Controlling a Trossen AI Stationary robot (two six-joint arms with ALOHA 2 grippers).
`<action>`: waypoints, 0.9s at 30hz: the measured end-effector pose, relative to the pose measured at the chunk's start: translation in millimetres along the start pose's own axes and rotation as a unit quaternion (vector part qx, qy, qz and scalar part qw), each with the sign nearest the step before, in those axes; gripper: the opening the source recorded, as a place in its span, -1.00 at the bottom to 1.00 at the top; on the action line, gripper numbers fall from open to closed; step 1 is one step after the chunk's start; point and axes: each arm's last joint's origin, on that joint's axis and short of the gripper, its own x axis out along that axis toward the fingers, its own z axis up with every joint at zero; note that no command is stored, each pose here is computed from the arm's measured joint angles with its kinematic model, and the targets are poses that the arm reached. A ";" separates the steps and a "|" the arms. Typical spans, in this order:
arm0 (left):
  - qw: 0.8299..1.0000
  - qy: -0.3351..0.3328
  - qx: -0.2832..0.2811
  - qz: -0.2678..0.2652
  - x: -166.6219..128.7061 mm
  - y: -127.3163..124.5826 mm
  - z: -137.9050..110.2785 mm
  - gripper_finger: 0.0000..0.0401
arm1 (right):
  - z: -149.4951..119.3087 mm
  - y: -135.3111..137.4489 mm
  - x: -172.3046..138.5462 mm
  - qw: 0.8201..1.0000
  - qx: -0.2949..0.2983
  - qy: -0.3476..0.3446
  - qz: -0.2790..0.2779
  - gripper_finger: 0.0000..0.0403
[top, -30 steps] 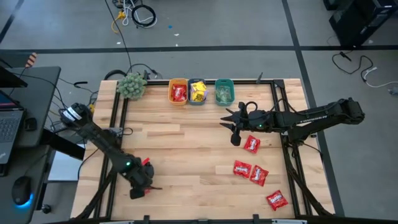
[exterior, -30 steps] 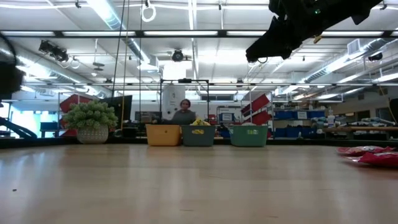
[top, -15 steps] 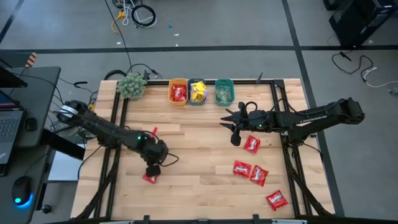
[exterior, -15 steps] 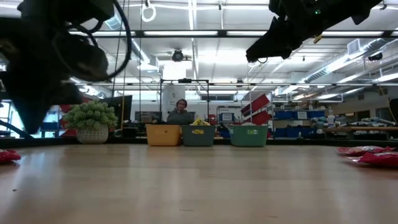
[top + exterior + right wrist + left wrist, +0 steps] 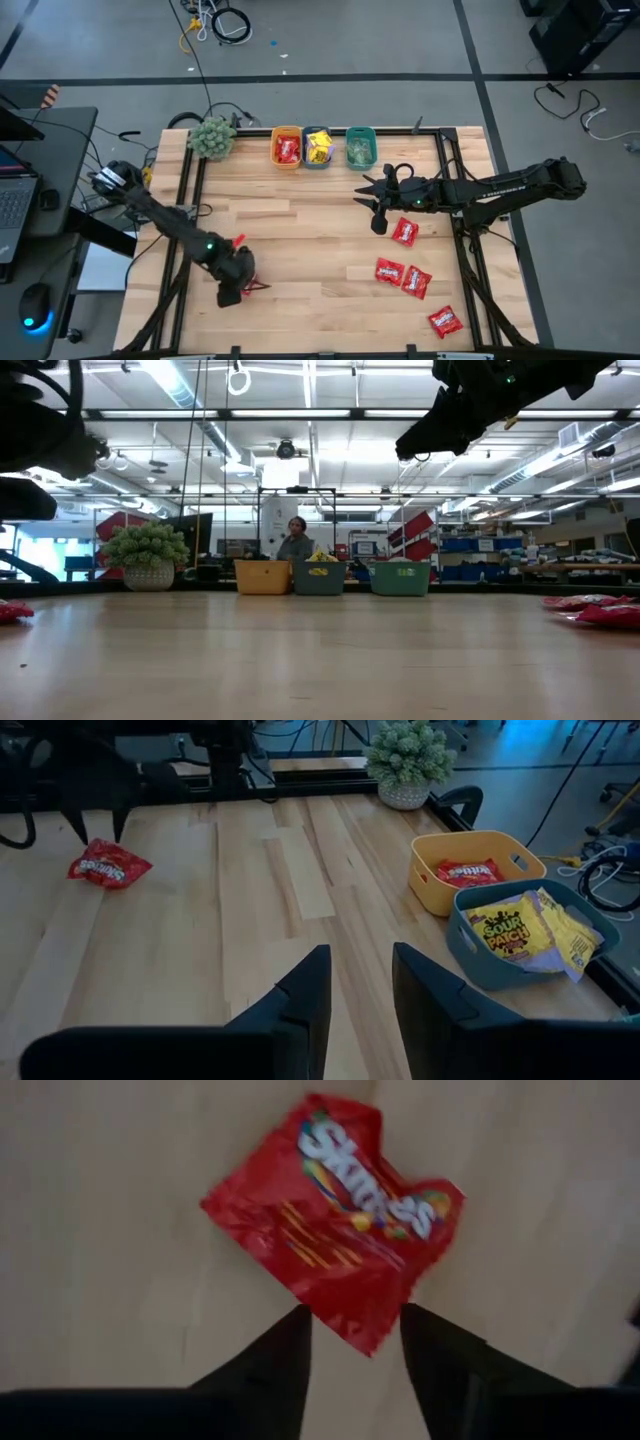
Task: Sort candy
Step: Put the red candy pack into the yellow bin
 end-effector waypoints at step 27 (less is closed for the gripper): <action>0.995 0.013 0.029 0.096 23.0 -8.9 -8.5 -0.78 | 0.2 0.0 0.1 1.000 -0.001 -0.001 0.000 -0.52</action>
